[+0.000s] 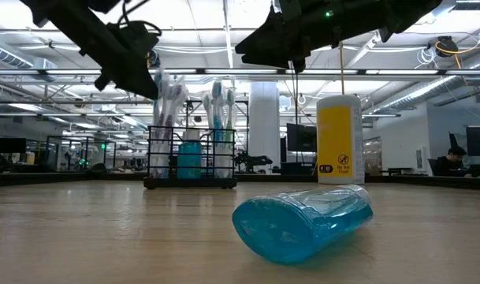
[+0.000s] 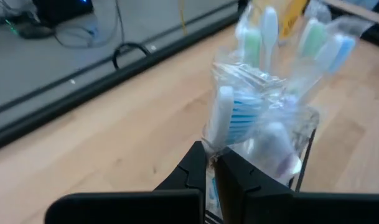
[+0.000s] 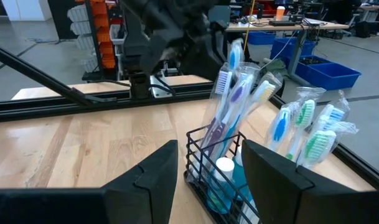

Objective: Pick & Place toothbrushing station
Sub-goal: Put the blue toothbrush into the black mesh organizer

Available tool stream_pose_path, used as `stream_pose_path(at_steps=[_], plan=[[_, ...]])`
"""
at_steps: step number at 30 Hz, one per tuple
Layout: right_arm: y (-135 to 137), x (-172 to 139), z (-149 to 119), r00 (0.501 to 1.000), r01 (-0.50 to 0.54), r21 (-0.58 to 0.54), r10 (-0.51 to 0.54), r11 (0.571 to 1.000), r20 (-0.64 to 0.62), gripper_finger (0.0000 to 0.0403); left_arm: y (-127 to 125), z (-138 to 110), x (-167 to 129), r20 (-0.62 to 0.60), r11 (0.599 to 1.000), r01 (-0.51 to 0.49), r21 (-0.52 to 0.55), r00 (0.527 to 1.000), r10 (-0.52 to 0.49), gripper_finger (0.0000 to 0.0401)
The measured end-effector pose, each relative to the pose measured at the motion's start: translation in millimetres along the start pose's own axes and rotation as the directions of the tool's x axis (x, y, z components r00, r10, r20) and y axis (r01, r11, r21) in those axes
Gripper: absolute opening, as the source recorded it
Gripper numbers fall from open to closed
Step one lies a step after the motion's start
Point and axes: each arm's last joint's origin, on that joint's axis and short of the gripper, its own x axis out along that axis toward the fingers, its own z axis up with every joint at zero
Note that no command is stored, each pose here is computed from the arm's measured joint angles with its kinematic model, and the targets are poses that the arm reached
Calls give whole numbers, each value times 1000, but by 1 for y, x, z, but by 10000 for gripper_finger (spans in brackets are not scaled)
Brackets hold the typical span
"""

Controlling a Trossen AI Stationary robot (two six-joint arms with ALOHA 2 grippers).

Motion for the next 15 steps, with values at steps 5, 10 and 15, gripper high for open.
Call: stream_pose_path(at_steps=[5, 10, 15], plan=[[0, 0, 0, 1000, 0, 0, 0, 1000, 0, 171, 2, -3, 13, -75, 999, 30, -24, 997, -32, 26], [0, 0, 0, 1000, 0, 0, 0, 1000, 0, 171, 5, -3, 19, -79, 1000, 16, -2, 997, -16, 51], [0, 0, 0, 1000, 0, 0, 0, 1000, -1, 171, 4, -3, 19, -79, 1000, 18, 14, 997, -17, 78]])
